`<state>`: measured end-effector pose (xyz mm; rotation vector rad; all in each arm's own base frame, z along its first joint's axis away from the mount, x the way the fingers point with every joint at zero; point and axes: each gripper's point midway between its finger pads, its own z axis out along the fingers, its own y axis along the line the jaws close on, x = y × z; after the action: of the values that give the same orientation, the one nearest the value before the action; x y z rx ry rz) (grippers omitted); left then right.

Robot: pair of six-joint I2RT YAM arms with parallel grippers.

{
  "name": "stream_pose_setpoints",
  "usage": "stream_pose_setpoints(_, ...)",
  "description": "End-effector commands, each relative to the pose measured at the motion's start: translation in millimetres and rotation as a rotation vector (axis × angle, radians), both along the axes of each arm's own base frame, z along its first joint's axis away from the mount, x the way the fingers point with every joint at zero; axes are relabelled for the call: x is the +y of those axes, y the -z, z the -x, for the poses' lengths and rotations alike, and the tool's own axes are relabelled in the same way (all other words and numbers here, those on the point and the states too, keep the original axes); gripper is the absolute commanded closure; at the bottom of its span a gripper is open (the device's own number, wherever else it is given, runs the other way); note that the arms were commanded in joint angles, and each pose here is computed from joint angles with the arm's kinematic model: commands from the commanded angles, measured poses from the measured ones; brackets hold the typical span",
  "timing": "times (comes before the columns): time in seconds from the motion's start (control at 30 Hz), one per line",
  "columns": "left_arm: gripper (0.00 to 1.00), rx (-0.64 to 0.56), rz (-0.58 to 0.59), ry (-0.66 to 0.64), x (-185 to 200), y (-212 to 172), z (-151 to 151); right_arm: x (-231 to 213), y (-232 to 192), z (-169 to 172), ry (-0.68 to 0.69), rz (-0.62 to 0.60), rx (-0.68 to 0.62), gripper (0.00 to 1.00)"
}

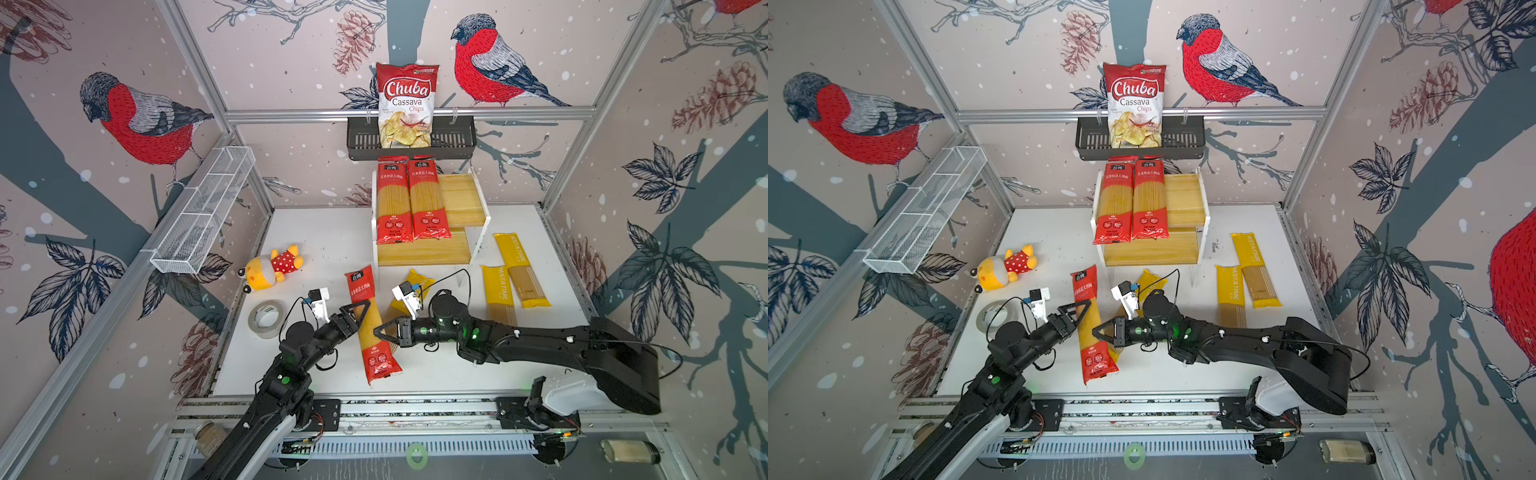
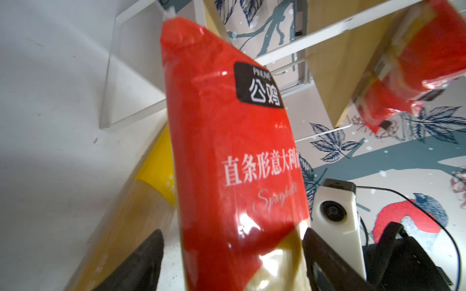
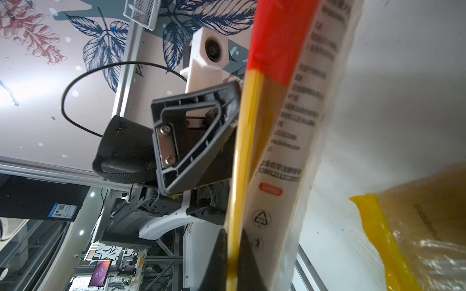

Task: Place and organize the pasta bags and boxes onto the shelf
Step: 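Lift the red spaghetti bag upright with both grippers, raising it off the table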

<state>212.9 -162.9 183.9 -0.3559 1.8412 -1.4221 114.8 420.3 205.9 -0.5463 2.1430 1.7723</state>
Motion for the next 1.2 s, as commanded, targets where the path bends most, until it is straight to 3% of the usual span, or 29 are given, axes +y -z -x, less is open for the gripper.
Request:
stream_pose_setpoints(0.0, 0.2, -0.107, 0.086, 0.027, -3, -37, 4, 8, -60, 7, -0.067, -0.195, -0.136, 1.0)
stream_pose_setpoints(0.4, 0.45, -0.248, 0.118, 0.054, -5, -91, 9, 1, -93, 6, -0.063, -0.286, -0.16, 1.0)
stream_pose_setpoints(0.63, 0.68, -0.309, 0.121, 0.032, -3, -117, 6, 9, -87, -4, -0.022, -0.255, -0.181, 0.97)
stream_pose_setpoints(0.77, 0.72, -0.337, 0.063, 0.017, -3, -130, 1, 16, -77, -7, 0.004, -0.223, -0.184, 0.94)
stream_pose_setpoints(0.87, 0.75, -0.354, 0.045, -0.009, 0, -135, -3, 16, -69, -11, 0.031, -0.21, -0.168, 0.88)
stream_pose_setpoints(1.07, 0.79, -0.411, 0.006, -0.059, 6, -156, -6, 11, -65, -15, 0.067, -0.21, -0.167, 0.57)
stream_pose_setpoints(1.17, 0.82, -0.388, -0.049, -0.1, 10, -159, -14, 11, -61, -16, 0.073, -0.193, -0.163, 0.54)
